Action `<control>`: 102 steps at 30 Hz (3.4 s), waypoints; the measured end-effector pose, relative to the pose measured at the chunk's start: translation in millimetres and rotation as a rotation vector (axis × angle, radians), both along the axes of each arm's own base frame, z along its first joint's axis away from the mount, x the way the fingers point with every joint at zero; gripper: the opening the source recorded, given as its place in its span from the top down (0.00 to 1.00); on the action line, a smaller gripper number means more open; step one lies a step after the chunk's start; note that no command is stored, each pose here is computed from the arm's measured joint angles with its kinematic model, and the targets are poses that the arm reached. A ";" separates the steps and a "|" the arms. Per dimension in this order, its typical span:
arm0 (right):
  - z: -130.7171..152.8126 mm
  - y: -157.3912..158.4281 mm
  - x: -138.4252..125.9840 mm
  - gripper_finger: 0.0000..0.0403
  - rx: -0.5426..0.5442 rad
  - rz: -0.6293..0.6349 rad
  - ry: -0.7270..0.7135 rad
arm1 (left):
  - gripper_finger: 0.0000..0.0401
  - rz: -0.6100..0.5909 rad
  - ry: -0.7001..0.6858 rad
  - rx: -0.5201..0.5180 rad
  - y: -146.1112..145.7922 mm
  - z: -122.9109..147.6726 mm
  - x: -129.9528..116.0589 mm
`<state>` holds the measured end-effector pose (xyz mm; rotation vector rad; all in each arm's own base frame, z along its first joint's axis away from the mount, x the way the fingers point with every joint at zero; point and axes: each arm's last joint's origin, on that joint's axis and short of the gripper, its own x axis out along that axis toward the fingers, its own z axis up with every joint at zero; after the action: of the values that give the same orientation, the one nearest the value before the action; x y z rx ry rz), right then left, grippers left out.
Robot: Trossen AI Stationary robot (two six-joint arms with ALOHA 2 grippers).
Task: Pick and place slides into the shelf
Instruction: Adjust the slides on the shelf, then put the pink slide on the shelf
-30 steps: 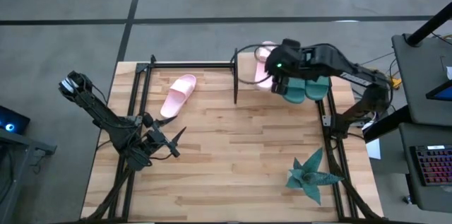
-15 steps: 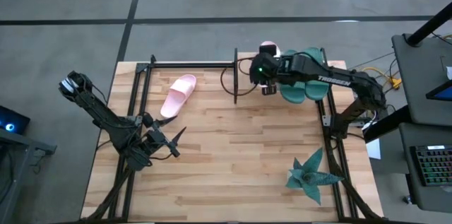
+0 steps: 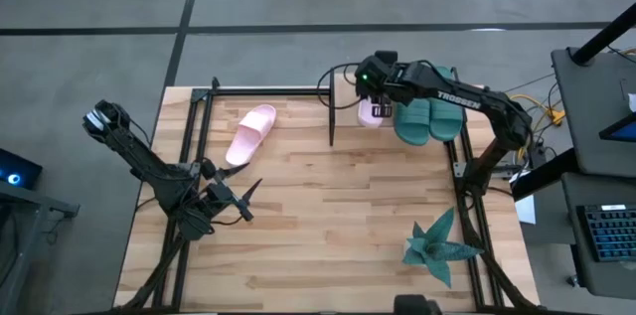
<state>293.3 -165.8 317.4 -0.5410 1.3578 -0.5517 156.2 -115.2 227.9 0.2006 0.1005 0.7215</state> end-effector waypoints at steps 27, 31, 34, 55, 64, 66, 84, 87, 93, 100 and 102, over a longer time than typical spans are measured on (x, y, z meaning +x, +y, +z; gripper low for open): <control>-3.0 -2.6 -9.3 0.97 0.035 0.027 0.118 | 0.41 0.000 0.000 0.000 0.0 0.0 0.0; 1.6 2.6 -11.3 0.97 0.033 0.049 0.119 | 0.41 0.000 0.000 0.000 0.0 -0.1 0.1; 5.3 8.4 -12.3 0.97 0.033 0.074 0.120 | 0.41 0.000 0.000 0.000 0.0 -0.1 0.1; 9.5 11.4 -16.3 0.97 0.066 0.064 0.066 | 0.41 0.000 0.000 0.000 0.0 -0.1 0.1; 7.9 12.8 -18.9 0.86 0.085 0.067 0.097 | 0.41 0.000 -0.002 -0.003 0.0 -0.1 0.1; 8.1 12.6 -18.6 0.80 0.081 0.067 0.095 | 0.41 0.000 -0.003 -0.003 0.0 -0.1 0.1; 68.7 26.7 -35.7 0.51 0.002 -0.295 -0.202 | 0.41 0.000 -0.003 -0.003 0.0 -0.2 0.0; 80.8 49.4 -45.2 0.52 0.095 -0.248 -0.281 | 0.41 0.001 -0.005 -0.005 0.1 -0.2 0.1; 103.4 114.6 -70.5 0.55 0.163 -0.022 -0.519 | 0.41 0.000 -0.006 -0.006 0.0 -0.2 0.0; 85.5 190.1 -98.7 0.55 0.291 0.324 -0.868 | 0.41 0.000 -0.006 -0.007 0.0 -0.2 0.0; 68.9 206.9 -101.7 0.55 0.315 0.431 -0.935 | 0.41 0.000 -0.006 -0.007 0.0 -0.1 0.1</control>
<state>191.6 41.1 386.4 -0.2384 0.3968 -0.1706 156.3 -115.2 227.7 0.1920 0.0974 0.7219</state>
